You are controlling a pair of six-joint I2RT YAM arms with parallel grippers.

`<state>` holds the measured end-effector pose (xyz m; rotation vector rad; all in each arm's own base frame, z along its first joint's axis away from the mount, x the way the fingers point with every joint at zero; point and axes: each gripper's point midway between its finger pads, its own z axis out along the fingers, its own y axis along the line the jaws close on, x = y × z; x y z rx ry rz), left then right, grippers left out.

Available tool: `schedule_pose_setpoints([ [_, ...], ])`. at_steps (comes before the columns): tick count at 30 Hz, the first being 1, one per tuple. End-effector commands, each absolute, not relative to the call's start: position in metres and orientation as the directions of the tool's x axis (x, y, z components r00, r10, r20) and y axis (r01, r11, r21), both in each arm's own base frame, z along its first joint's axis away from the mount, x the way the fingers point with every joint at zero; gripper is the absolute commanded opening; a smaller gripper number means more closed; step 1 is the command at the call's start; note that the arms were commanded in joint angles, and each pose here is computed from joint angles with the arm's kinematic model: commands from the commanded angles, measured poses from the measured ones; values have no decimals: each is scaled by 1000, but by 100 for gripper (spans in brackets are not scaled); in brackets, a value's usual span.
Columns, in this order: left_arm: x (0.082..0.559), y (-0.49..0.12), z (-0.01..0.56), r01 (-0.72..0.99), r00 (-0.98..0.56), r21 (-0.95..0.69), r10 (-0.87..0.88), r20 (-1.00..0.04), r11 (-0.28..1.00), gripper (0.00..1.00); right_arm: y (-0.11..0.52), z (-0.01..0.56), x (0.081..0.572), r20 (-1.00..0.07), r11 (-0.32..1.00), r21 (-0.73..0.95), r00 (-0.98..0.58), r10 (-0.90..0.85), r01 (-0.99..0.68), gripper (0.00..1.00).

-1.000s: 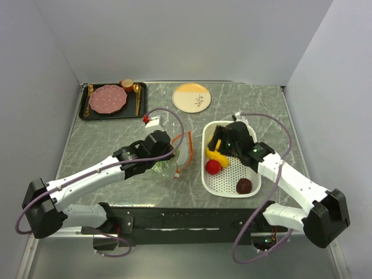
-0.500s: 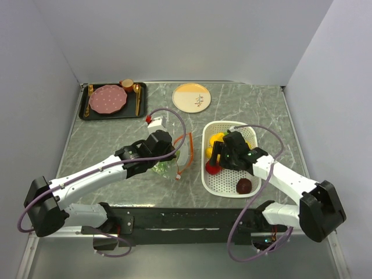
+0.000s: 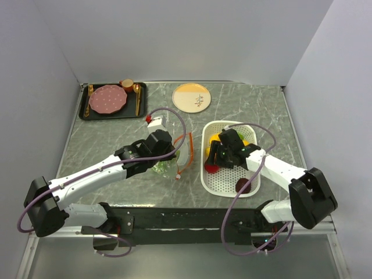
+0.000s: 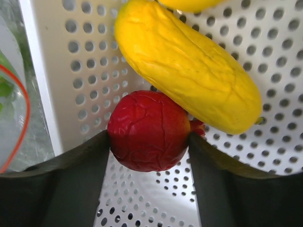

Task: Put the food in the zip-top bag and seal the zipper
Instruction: Pick up the fake vegetable from the bin, then place the fake vegetable in the zipper food storage bag.

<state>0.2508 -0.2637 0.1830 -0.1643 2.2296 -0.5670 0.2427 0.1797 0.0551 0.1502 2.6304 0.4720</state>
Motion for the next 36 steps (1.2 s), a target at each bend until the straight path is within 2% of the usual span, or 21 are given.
schedule_pose_setpoints([
  [1,255,-263,203,77,-629,-476,-328,-705,876,1,182,53,248,-421,940,340,-891,168,16,55],
  [2,255,-263,204,77,-626,-477,-330,-706,875,1,182,53,249,-421,940,340,-890,176,25,52],
  [5,254,-261,206,74,-620,-488,-342,-706,870,1,179,56,248,-432,941,338,-884,179,26,30],
  [6,254,-261,206,75,-620,-491,-345,-705,868,1,179,60,248,-443,939,343,-878,183,23,28],
  [7,254,-261,205,76,-621,-491,-344,-704,868,1,178,64,249,-452,938,345,-873,183,18,21],
  [11,254,-263,202,76,-631,-482,-332,-701,873,1,175,89,251,-502,932,363,-839,210,16,20],
  [18,255,-266,203,79,-629,-486,-335,-702,870,1,194,166,256,-613,860,506,-726,312,-58,21],
  [23,255,-268,205,89,-629,-498,-339,-699,862,1,232,198,252,-591,748,639,-735,332,-176,22],
  [32,251,-260,209,79,-615,-513,-363,-700,855,1,281,209,255,-572,654,700,-774,272,-287,24],
  [36,252,-259,209,71,-616,-507,-362,-700,859,1,303,206,254,-543,613,724,-809,225,-315,28],
])
